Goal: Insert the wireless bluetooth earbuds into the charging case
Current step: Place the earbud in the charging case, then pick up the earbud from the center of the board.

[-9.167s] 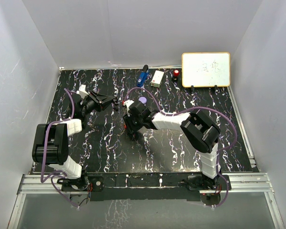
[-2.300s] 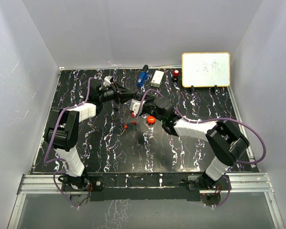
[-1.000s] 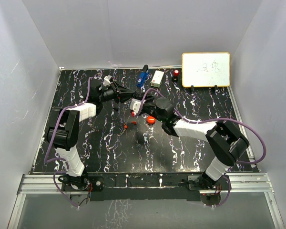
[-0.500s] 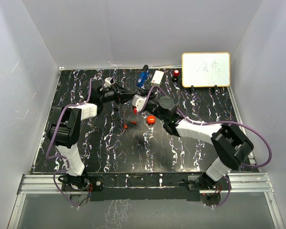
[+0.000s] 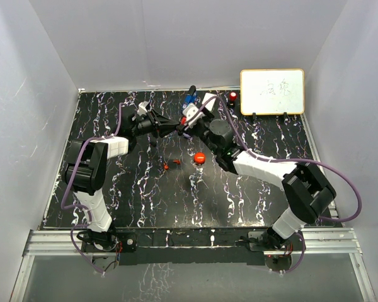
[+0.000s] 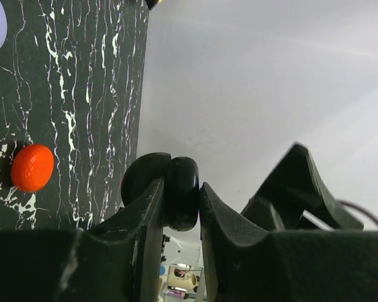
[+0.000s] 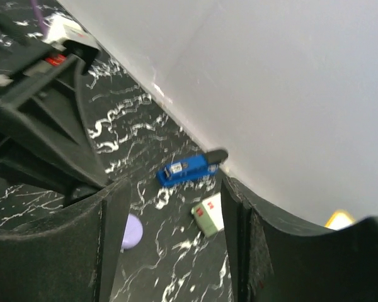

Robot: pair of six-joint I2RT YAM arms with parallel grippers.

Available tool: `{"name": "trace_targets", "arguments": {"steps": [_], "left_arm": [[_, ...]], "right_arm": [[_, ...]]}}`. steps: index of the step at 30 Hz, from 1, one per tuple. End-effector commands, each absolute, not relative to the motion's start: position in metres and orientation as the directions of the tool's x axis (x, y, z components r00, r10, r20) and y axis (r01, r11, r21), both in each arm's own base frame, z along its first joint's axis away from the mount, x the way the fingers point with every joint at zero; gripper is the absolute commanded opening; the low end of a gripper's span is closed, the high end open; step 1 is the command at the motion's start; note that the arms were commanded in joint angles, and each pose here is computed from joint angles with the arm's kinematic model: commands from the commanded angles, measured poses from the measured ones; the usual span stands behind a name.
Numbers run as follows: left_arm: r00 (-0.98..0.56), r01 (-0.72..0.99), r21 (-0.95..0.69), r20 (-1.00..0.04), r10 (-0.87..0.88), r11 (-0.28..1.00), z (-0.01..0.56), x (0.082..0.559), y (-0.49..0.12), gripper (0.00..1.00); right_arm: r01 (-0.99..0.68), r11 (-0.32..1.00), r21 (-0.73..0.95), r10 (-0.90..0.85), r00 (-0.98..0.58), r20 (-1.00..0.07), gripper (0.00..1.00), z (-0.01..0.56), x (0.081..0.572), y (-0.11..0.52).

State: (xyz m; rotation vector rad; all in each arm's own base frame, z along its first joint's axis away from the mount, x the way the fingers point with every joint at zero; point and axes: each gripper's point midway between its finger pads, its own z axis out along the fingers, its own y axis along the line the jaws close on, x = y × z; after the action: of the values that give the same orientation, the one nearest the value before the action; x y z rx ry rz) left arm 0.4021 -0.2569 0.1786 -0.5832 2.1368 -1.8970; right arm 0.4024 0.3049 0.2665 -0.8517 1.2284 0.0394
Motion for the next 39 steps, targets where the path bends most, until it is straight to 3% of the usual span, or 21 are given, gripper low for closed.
{"name": "trace_targets", "arguments": {"steps": [1, 9, 17, 39], "left_arm": [[-0.896, -0.042, -0.996, 0.005, -0.444, 0.073, 0.201, 0.398, -0.243, 0.0], [-0.793, -0.003, -0.991, -0.077, -0.604, 0.13, 0.2, 0.415, -0.168, 0.0], [-0.712, -0.024, -0.994, -0.056, -0.7, 0.103, 0.196, 0.413, -0.125, 0.0], [-0.611, -0.044, -0.984, -0.109, -0.784, 0.172, 0.196, 0.396, -0.079, 0.0]], "right_arm": [[-0.398, 0.867, -0.301, -0.262, 0.151, -0.953, 0.54, 0.29, 0.422, 0.278], [-0.546, 0.829, -0.12, -0.216, -0.115, -0.969, 0.55, 0.247, 0.418, 0.31], [-0.694, 0.693, 0.196, -0.168, -0.419, -0.892, 0.47, 0.167, 0.407, 0.383], [-0.625, 0.696, 0.354, -0.118, -0.585, -0.802, 0.45, 0.093, 0.419, 0.446]]}}
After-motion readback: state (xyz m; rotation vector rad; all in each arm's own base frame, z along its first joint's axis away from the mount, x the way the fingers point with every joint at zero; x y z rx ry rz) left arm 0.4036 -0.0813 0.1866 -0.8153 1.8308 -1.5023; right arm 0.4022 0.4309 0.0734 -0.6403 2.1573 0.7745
